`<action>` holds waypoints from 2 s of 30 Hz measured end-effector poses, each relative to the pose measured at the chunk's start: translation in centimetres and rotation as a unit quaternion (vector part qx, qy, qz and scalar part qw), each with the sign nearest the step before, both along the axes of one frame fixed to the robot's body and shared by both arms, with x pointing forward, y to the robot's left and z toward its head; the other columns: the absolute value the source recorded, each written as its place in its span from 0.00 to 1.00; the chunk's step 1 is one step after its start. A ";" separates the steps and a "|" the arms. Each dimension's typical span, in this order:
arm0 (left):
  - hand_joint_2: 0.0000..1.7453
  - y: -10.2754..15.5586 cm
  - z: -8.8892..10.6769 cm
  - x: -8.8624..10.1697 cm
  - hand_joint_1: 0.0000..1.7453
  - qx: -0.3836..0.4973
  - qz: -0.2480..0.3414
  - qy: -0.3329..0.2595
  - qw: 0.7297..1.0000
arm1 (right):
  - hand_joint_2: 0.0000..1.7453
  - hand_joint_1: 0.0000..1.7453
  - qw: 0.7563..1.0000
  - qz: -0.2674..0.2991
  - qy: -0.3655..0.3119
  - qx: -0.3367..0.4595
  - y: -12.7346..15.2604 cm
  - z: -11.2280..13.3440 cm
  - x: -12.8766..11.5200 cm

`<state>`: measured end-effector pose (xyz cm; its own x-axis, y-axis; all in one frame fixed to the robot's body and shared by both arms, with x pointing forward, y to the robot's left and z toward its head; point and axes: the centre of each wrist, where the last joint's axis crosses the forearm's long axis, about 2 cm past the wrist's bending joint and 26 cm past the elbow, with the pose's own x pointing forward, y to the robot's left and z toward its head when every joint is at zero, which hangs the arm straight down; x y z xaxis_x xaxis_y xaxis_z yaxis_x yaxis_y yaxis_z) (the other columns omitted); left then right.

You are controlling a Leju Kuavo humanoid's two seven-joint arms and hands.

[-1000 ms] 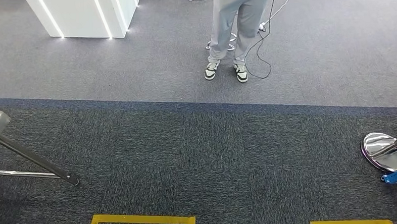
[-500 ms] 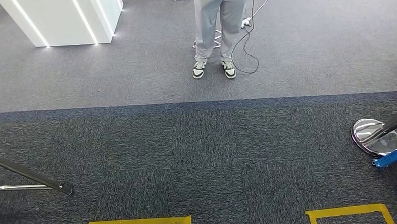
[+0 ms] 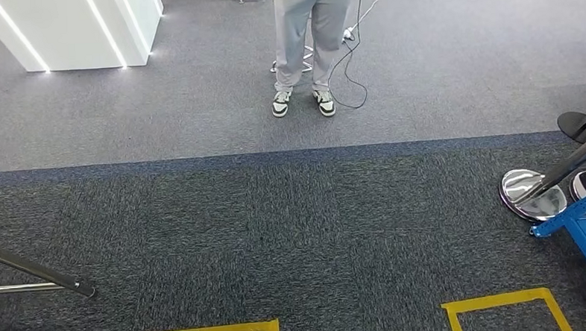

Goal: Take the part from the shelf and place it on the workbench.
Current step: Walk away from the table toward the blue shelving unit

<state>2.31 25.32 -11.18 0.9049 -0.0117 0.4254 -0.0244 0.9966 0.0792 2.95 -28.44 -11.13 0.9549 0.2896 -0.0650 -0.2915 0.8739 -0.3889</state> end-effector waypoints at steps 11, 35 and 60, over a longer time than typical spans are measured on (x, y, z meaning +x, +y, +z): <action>0.00 -0.2 0.0 0.1 0.00 -0.002 0.006 0.022 1.000 | 0.00 0.00 1.000 -0.001 0.000 0.001 0.0 0.0 0.1; 0.00 -0.2 0.0 -0.2 0.00 -0.011 0.008 0.039 0.999 | 0.00 0.00 1.000 0.013 -0.005 -0.001 0.3 0.0 0.0; 0.00 -0.2 0.0 0.1 0.00 -0.005 0.017 0.058 0.998 | 0.00 0.00 1.000 -0.005 0.003 0.006 0.5 0.0 -0.1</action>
